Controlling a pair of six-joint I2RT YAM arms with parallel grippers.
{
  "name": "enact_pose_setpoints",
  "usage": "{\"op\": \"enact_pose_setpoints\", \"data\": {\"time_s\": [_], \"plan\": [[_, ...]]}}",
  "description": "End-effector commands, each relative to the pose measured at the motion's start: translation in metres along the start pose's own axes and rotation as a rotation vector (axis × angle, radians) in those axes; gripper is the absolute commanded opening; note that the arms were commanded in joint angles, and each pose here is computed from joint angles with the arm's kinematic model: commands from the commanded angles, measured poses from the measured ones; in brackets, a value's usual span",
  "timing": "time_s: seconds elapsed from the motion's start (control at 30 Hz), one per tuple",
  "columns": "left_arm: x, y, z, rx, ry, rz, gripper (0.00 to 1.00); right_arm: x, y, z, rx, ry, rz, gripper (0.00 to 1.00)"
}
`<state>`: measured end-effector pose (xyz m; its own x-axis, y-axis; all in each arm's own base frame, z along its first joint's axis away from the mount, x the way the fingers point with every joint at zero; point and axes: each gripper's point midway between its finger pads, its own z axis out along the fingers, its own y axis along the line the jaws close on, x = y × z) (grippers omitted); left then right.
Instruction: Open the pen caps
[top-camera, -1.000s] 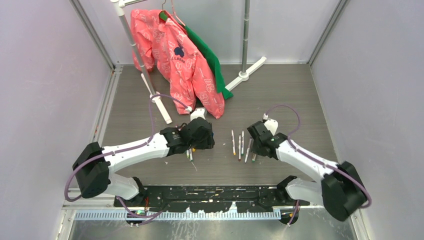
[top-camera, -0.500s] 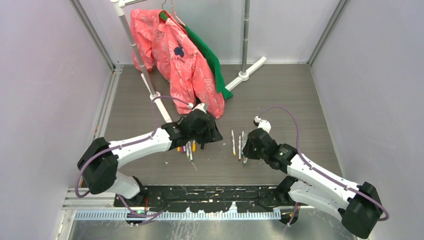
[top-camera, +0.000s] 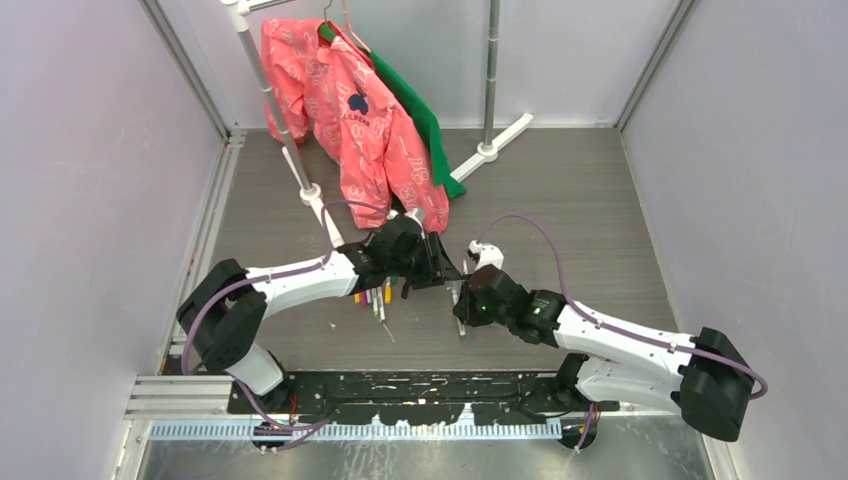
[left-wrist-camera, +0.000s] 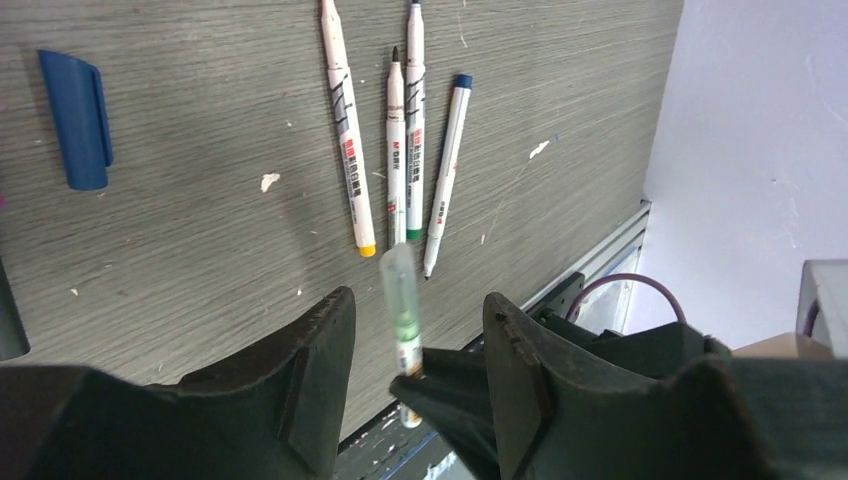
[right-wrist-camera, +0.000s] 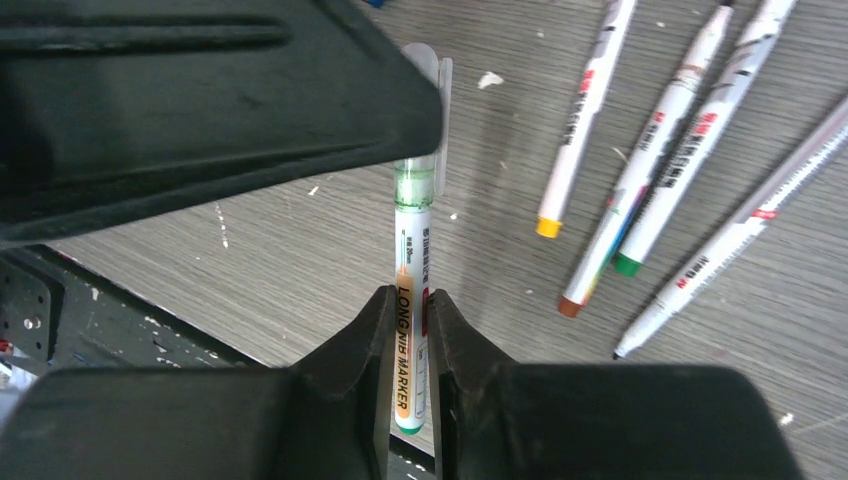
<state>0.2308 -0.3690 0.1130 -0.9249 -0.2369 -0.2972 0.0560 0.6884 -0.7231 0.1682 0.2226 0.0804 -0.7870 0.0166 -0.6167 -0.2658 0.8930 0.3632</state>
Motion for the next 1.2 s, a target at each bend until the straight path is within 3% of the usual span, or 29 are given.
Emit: {"op": "enact_pose_setpoints", "data": {"time_s": [0.0, 0.5, 0.63, 0.87, 1.17], "plan": [[-0.011, -0.031, -0.005, 0.103, -0.021, 0.004, 0.51, -0.034, 0.035, -0.001, -0.087, -0.101, -0.011, 0.01], [-0.011, -0.01, 0.0, 0.061, -0.025, -0.034, 0.46, -0.036, 0.054, -0.005, -0.129, -0.117, -0.034, 0.01], [-0.011, -0.007, 0.0, 0.054, -0.034, -0.043, 0.36, -0.036, 0.052, -0.007, -0.129, -0.129, -0.026, 0.01], [-0.005, -0.009, -0.001, 0.094, -0.019, -0.054, 0.02, -0.039, 0.054, -0.013, -0.15, -0.152, -0.006, 0.01], [0.002, -0.016, -0.01, 0.175, -0.034, -0.053, 0.0, -0.035, 0.061, -0.016, -0.184, -0.16, 0.006, 0.03]]}}
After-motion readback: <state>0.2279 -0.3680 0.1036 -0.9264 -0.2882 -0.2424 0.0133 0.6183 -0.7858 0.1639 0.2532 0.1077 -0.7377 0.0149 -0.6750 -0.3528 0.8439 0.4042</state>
